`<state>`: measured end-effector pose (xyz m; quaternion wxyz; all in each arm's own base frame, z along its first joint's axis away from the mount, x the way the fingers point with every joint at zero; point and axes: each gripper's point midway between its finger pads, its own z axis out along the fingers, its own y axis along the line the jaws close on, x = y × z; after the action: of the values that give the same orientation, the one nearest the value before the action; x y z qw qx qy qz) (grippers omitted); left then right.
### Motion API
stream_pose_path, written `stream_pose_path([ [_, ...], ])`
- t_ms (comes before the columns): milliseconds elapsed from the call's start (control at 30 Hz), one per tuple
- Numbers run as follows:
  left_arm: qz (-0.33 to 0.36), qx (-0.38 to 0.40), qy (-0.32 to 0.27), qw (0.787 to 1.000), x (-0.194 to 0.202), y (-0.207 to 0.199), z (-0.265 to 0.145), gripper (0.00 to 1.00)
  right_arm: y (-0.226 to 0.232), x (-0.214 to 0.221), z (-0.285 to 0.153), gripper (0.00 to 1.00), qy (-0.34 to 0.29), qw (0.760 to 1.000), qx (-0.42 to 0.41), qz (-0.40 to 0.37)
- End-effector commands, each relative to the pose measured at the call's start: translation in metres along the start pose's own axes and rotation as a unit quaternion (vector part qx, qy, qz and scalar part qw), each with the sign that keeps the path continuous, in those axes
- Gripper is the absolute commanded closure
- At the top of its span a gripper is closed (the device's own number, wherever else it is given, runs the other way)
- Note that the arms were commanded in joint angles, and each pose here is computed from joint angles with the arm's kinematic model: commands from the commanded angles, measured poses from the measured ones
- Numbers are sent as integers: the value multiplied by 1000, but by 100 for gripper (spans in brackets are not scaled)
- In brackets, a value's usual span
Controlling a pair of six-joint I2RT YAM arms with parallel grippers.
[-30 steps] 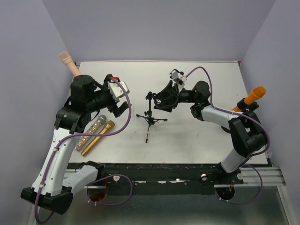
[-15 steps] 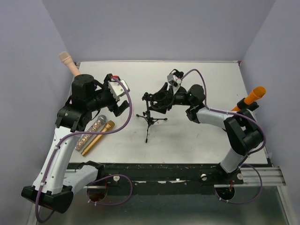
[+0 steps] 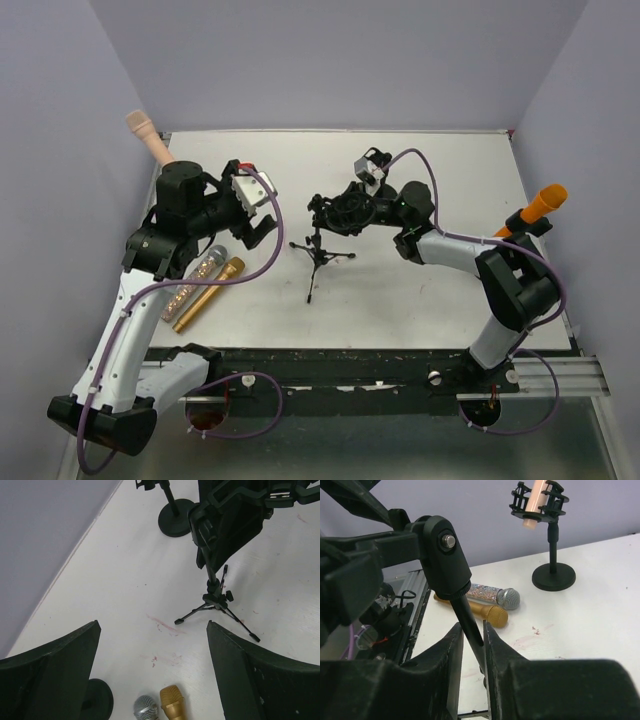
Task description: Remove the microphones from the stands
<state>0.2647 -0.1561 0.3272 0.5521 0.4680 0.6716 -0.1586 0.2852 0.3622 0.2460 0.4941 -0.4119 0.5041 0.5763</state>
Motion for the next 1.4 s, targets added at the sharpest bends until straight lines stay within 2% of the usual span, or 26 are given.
stream_pose_path([
  [0, 3, -4, -7, 1000, 6, -2, 1, 6, -4, -5, 3, 82, 4, 1000, 14, -10],
  [33, 3, 3, -8, 1000, 9, -5, 4, 7, -5, -7, 3, 97, 9, 1000, 20, -6],
  [67, 2, 11, -11, 1000, 13, -9, 6, 8, -9, -8, 2, 99, 13, 999, 37, 5],
  [267, -18, 22, -57, 998, 33, -28, 26, 13, -25, -12, -1, 99, 63, 993, 97, 28],
  [400, -2, 54, -95, 994, 32, -44, 42, 14, -39, -7, -5, 99, 105, 985, 130, 34],
  [500, 25, 99, -116, 988, 30, -60, 55, 18, -35, -3, -7, 99, 129, 986, 97, 46],
  [667, 50, 139, -109, 983, 36, -73, 77, 19, -38, 0, -17, 99, 122, 984, 98, 82],
  [800, 51, 168, -88, 981, 43, -81, 87, 18, -34, 0, -20, 99, 110, 988, 76, 77],
  [1000, 64, 127, -100, 985, 58, -75, 97, 22, -25, 2, -23, 99, 112, 987, 62, 95],
  [1100, 102, 119, -118, 981, 69, -77, 103, 25, -23, 14, -28, 99, 130, 985, 62, 95],
  [1367, 75, 114, -112, 984, 68, -68, 117, 34, -29, 11, -26, 99, 134, 985, 63, 87],
])
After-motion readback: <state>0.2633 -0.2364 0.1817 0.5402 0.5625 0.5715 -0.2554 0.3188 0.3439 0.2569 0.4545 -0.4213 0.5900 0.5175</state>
